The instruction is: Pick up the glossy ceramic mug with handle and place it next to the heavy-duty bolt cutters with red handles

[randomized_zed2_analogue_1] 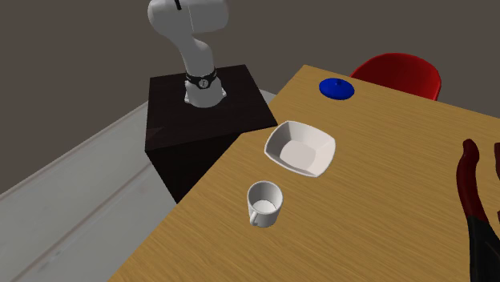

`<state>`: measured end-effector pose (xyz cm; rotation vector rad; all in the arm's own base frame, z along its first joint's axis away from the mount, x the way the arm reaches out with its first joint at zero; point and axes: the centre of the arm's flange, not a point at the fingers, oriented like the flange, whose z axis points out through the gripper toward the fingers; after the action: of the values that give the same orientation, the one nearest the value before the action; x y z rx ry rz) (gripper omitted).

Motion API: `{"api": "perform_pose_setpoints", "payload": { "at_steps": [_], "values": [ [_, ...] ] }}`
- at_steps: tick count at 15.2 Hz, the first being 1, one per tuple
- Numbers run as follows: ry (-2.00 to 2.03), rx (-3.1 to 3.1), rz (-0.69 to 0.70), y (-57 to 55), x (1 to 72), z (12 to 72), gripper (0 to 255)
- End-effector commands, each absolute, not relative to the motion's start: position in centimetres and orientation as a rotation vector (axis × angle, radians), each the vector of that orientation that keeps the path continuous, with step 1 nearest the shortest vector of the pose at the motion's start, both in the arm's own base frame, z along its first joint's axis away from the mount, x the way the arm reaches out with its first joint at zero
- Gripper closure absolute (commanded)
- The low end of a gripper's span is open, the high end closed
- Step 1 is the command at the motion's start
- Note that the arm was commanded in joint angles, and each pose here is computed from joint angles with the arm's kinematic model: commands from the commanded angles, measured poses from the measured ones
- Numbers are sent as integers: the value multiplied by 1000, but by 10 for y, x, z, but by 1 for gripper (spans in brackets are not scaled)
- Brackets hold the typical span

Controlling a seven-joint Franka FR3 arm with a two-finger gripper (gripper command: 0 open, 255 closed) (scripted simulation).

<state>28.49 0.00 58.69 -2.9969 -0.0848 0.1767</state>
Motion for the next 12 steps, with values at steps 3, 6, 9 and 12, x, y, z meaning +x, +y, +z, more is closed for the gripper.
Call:
{"api": "perform_pose_setpoints", "payload": {
  "at_steps": [3, 6, 9, 12],
  "values": [
    [-77, -3008, 174, 10, 302, 569, 0],
    [-66, -3026, 171, 24, 327, 541, 0],
    [-54, -3043, 167, 38, 352, 514, 0],
    [-43, -3060, 164, 51, 378, 486, 0]
  ]
}}
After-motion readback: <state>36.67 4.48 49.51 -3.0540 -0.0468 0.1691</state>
